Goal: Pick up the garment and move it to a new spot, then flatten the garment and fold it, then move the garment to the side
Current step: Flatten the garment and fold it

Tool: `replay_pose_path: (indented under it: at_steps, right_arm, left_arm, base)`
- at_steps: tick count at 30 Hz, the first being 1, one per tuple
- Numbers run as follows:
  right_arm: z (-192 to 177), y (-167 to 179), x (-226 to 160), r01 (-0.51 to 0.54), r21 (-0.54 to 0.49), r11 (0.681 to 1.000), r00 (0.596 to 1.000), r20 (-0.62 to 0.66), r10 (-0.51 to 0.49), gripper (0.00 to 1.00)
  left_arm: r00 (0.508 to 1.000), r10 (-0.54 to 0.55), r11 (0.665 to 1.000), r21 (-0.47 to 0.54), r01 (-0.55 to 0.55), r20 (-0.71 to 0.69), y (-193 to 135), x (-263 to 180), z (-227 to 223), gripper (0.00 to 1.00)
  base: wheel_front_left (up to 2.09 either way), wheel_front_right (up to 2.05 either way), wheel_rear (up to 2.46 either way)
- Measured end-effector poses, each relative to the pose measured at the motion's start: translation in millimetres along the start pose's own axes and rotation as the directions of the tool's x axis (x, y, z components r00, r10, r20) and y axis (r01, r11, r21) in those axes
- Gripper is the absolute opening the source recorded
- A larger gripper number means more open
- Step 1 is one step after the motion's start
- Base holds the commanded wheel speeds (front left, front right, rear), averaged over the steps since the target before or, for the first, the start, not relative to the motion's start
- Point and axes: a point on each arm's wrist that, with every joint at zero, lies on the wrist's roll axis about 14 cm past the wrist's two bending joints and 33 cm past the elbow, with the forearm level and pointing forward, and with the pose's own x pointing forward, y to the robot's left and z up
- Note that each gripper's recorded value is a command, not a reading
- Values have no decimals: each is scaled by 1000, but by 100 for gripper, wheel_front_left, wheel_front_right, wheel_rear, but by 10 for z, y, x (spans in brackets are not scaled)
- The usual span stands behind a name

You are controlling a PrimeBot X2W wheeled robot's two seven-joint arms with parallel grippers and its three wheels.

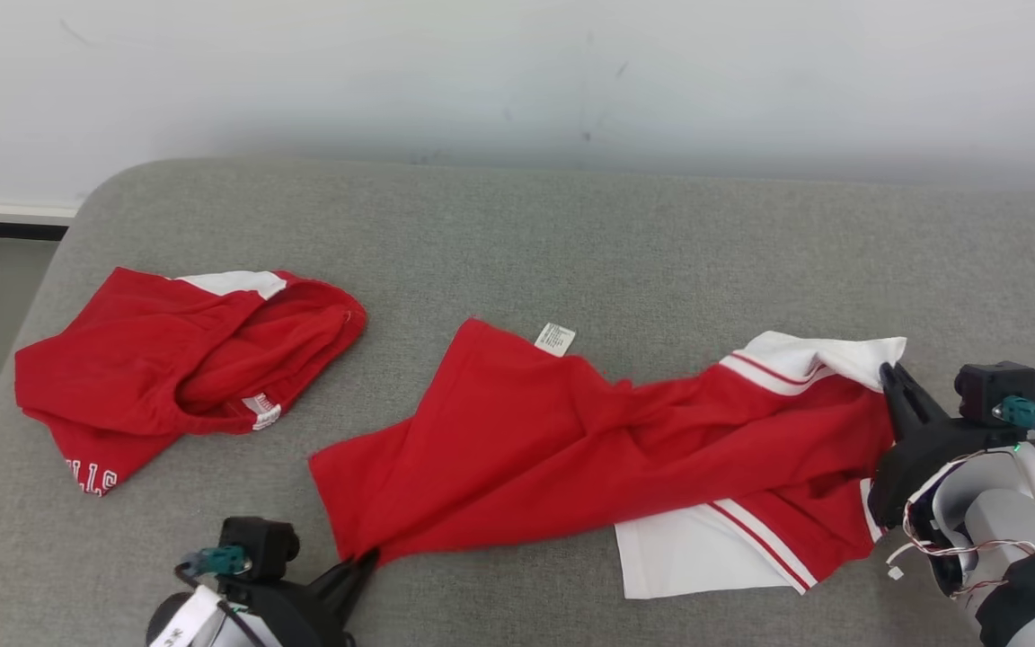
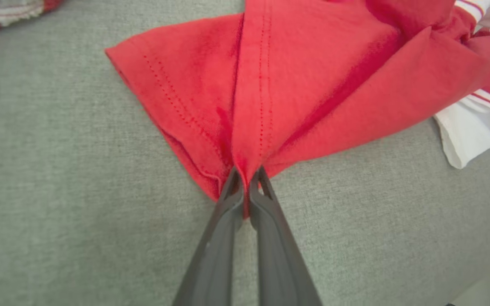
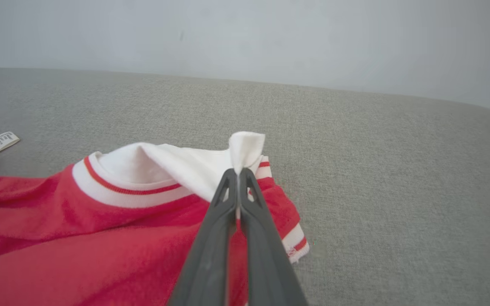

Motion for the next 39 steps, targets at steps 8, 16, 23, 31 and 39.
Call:
replay_pose_path:
  at_steps: [8,16,23,31,39]
  right_arm:
    - [24,79,-1,-23,-1,1000,1000,5,23,0]
    - [3,68,-26,-19,0,1000,1000,1,19,0]
    - [-27,172,45,-48,-5,999,999,-4,48,0]
    - [140,161,214,-53,-2,999,998,34,53,0]
    - [57,-75,256,-2,7,1000,1000,16,2,0]
  left_arm:
    - [999,4,1000,-27,-3,48,38,-86,127,100]
    - [966,-46,997,66,30,256,-20,-234,904,100]
    - [950,-49,987,160,0,307,52,21,1577,100]
    - [987,-22,991,136,0,162,147,542,1565,100]
    - [999,-20,986,164,24,-27,173,1055,1349,100]
  base:
    - [0,0,0]
    - [0,0,0]
    - [0,0,0]
    - [0,0,0]
    - [0,0,0]
